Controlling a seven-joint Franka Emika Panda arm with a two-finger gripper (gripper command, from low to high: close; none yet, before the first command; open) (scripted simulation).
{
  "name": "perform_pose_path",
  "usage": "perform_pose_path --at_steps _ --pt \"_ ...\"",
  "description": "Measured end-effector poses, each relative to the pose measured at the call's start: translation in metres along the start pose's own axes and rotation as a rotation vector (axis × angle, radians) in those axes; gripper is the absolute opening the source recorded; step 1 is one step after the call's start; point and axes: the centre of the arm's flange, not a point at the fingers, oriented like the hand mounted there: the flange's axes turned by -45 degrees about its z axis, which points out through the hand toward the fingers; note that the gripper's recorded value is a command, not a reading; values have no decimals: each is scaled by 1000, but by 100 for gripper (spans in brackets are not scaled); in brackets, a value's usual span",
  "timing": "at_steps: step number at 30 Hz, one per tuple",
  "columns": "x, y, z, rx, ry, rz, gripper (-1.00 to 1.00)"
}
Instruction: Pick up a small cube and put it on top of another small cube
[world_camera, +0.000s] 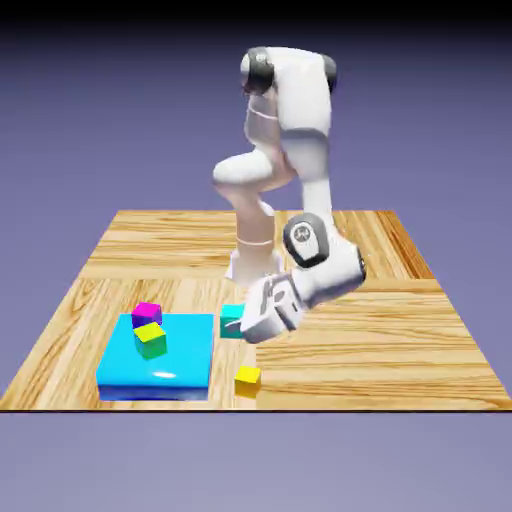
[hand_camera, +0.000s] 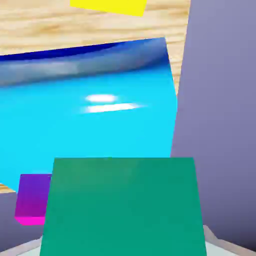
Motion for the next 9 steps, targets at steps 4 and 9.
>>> perform_pose_path --at_steps 4,9 --pt "-24 -7 55 20 2 -17 -100" --pt "-12 -9 98 19 2 -18 100"
